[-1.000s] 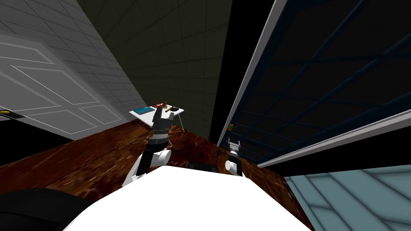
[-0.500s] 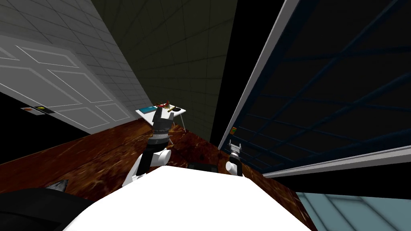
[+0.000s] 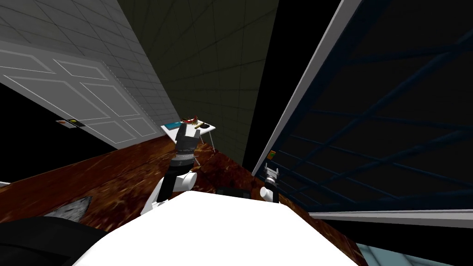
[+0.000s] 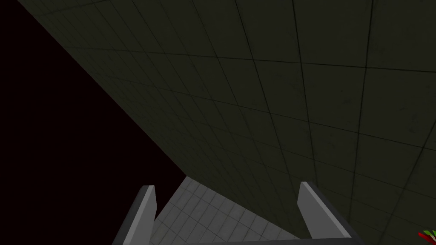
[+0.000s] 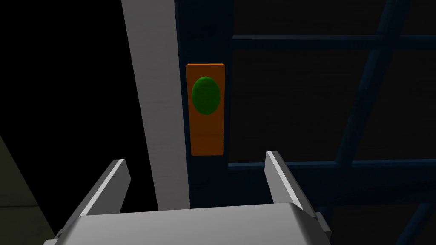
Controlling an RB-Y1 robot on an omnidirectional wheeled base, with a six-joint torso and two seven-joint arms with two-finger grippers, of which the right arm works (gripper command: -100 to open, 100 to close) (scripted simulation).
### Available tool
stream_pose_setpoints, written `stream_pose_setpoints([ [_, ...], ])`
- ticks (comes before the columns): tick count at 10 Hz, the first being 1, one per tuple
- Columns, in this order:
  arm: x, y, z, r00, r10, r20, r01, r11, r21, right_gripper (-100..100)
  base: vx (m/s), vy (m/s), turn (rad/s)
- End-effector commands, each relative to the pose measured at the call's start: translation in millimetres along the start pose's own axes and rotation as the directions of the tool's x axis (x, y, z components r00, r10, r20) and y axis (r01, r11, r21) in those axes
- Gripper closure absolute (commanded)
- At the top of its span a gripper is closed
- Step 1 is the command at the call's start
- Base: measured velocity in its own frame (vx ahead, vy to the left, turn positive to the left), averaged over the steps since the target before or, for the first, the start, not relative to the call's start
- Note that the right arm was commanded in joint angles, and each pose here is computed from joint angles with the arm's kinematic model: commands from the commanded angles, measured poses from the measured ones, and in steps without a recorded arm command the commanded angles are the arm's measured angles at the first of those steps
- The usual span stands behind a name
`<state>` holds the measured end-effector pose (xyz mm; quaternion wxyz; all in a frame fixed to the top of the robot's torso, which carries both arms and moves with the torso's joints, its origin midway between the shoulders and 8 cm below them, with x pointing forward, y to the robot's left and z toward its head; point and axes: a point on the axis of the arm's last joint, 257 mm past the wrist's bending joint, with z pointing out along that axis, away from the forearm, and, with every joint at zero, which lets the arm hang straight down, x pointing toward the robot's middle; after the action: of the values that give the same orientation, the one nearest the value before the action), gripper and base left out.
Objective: Pull the door open
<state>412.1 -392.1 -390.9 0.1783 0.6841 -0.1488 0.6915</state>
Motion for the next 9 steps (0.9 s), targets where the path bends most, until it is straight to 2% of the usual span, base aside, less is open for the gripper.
stream_pose_setpoints([
  [1, -7.4, 9.9, -3.0, 0.999, 0.031, 0.016, -0.031, 0.999, -0.025, -100, 0.111, -0.075, 0.137],
  [2, -3.6, 4.8, -1.5, 1.000, 0.020, 0.009, -0.020, 1.000, -0.015, -100, 0.049, -0.041, 0.031],
  [3, -7.1, 23.8, -3.3, 1.000, 0.023, 0.011, -0.023, 0.999, -0.025, -100, 0.159, 0.014, 0.040],
  [6, -10.9, 50.2, -6.0, 1.000, 0.023, 0.013, -0.023, 0.999, -0.035, -100, 0.196, 0.015, 0.039],
  [8, -13.6, 80.9, -9.5, 1.000, 0.023, 0.014, -0.023, 0.999, -0.047, -100, 0.159, -0.028, 0.059],
  [9, -14.0, 88.5, -10.4, 1.000, 0.023, 0.014, -0.023, 0.999, -0.049, -100, 0.155, 0.001, 0.035],
])
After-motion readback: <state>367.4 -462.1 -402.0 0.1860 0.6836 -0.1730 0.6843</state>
